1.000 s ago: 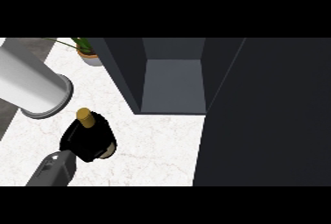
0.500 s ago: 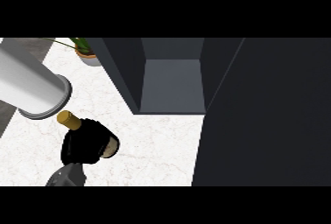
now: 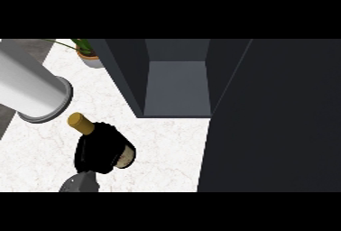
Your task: Pick up the wine, place it into the cabinet and close the cabinet
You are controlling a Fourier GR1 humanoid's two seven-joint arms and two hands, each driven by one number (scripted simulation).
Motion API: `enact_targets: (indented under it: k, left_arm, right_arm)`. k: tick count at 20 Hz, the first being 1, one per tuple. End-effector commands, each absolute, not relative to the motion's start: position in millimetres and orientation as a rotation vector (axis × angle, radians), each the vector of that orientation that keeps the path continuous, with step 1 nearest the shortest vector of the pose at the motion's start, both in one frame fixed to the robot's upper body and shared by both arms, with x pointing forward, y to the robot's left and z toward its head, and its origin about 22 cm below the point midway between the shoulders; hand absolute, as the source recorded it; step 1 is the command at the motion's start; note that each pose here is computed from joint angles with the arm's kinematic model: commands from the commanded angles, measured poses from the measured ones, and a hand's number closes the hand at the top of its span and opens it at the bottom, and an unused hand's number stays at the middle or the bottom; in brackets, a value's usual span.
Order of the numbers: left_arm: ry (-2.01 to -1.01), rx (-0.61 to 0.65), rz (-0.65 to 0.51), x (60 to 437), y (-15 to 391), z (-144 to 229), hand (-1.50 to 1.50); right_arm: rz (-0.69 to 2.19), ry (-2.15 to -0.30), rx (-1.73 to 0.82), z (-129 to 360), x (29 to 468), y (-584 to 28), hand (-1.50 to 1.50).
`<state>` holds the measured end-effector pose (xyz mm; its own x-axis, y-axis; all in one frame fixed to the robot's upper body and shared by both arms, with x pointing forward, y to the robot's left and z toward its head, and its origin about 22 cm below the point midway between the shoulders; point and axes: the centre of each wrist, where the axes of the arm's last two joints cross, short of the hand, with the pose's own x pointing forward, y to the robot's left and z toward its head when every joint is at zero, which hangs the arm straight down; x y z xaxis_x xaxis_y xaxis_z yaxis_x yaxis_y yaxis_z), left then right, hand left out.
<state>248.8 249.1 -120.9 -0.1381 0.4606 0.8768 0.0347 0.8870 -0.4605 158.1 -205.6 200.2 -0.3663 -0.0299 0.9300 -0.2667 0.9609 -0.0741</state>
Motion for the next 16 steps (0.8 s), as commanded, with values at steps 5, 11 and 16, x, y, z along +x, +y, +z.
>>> enact_targets:
  k: [5, 11, 16]
  left_arm:
    - [-1.671, -0.442, 0.309, 246, 189, -83, 1.5]
    - [-1.633, -0.423, 0.336, 224, 158, -67, 1.5]
    - [-1.58, -0.42, 0.383, 241, 142, -71, 1.5]
  right_arm:
    - [0.241, -1.933, 0.25, 201, 148, -213, -1.5]
    - [0.262, -1.956, 0.241, 209, 150, -226, -1.5]
    - [0.265, -1.945, 0.256, 216, 141, -204, -1.5]
